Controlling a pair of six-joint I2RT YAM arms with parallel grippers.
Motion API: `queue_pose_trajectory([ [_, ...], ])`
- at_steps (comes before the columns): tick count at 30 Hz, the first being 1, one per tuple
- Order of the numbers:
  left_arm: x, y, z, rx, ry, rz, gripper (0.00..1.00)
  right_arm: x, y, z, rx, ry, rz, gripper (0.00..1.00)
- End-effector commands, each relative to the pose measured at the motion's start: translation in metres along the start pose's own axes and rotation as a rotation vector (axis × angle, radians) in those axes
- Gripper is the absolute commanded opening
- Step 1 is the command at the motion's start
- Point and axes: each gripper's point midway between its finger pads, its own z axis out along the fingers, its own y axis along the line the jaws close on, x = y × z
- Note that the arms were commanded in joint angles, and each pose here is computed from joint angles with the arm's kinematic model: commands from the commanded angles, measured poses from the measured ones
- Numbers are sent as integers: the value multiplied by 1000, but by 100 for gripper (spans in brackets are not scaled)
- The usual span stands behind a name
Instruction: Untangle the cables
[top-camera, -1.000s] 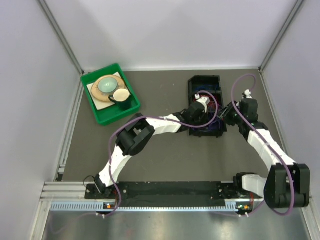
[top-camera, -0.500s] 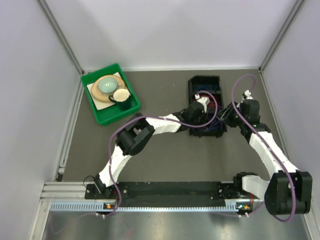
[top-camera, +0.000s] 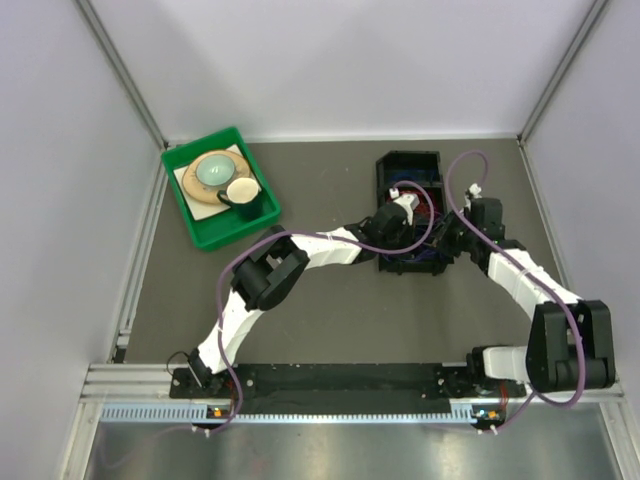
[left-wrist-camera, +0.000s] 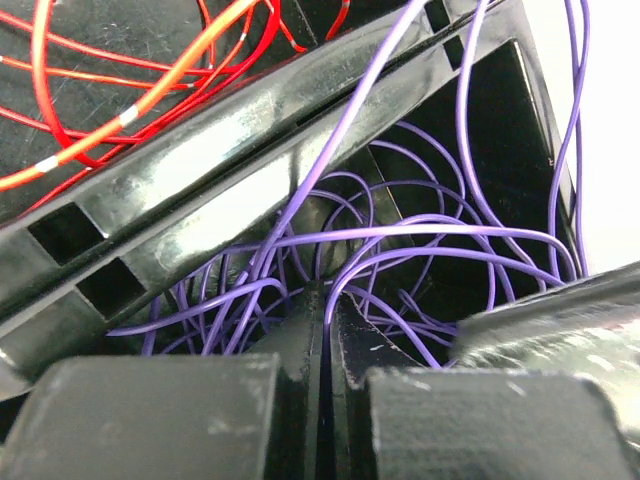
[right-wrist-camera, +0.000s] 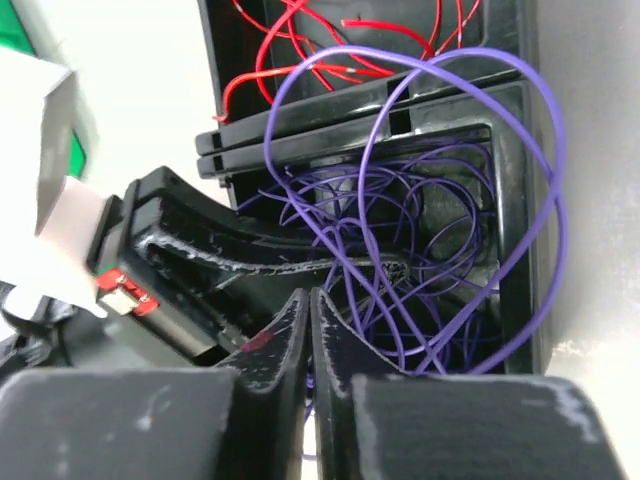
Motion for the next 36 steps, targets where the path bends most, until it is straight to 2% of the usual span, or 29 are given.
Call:
queue_pose_trajectory([
  [1, -14, -12, -4, 38, -24, -9, 0, -3, 4, 15, -31, -3, -16, 0],
  [8, -27, -19, -13, 42, -48, -16, 1, 4, -18, 34, 39, 14, 20, 0],
  [10, -31, -22, -17, 46, -49, -13, 7, 6, -22, 37, 51, 20, 30, 0],
  [11, -32, -22, -18, 45, -48, -11, 12, 7, -23, 37, 54, 23, 33, 0],
  [12, -35, -24, -21, 45, -55, -10, 23, 8, -24, 38, 59, 27, 36, 0],
  [15, -43, -29, -28, 46, -75, 1, 35, 4, -25, 40, 68, 18, 34, 0],
  [24, -75, -50, -59, 56, -145, 65, 38, 4, -30, 44, 93, 26, 27, 0],
  [27, -81, -53, -65, 47, -152, 80, 42, 4, -32, 44, 101, 29, 30, 0],
  [36, -87, -60, -81, 61, -178, 84, 41, 2, -30, 44, 102, 25, 30, 0],
])
